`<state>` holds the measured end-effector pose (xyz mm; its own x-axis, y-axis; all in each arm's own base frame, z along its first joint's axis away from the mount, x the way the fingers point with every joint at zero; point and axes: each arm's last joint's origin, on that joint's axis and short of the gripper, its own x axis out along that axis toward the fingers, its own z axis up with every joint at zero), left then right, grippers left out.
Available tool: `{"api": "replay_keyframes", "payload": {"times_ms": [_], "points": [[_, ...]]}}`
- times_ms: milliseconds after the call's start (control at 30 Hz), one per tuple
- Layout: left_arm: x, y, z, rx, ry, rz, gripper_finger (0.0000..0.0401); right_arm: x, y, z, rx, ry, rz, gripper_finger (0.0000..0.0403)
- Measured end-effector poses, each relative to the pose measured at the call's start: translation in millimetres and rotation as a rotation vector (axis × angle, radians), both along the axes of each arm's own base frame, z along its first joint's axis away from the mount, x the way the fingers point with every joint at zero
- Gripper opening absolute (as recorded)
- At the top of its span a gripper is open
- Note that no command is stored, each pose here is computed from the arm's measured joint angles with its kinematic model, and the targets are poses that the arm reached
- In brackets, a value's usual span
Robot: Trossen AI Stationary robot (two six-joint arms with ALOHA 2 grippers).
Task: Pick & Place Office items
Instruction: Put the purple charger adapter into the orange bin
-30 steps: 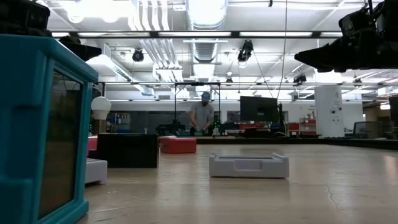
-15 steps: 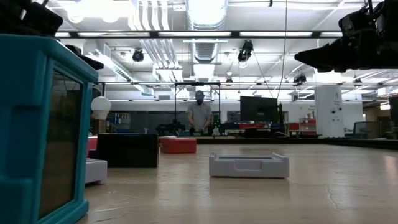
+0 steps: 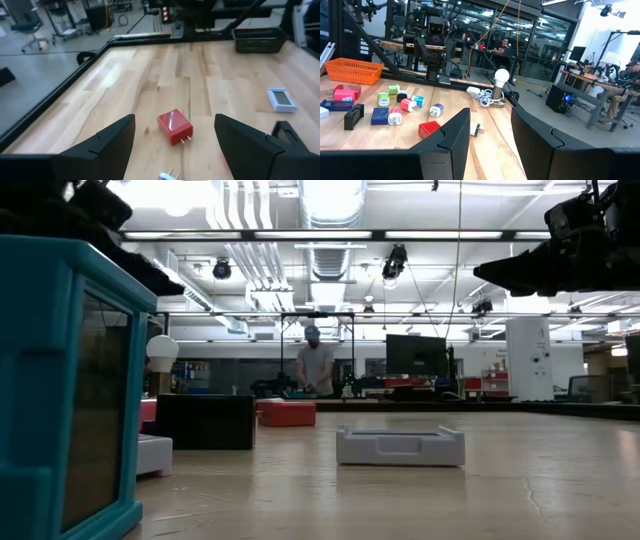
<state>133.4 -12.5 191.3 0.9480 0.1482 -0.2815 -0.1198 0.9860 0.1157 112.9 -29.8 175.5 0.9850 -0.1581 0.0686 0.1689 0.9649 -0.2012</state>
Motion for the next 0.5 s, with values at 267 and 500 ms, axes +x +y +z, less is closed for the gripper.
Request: {"api": "replay_keyframes", "payload": {"times_ms": [267,500], "points": [[23.0,-0.3,15.6,0.057,0.299,0.064,0.0275,0.0,0.0,0.0,0.0,0.0,0.0,0.0139],[50.9,0.2,16.4,0.1,0.472,0.036,0.0275,0.0,0.0,0.0,0.0,0.0,0.0,0.0139]]}}
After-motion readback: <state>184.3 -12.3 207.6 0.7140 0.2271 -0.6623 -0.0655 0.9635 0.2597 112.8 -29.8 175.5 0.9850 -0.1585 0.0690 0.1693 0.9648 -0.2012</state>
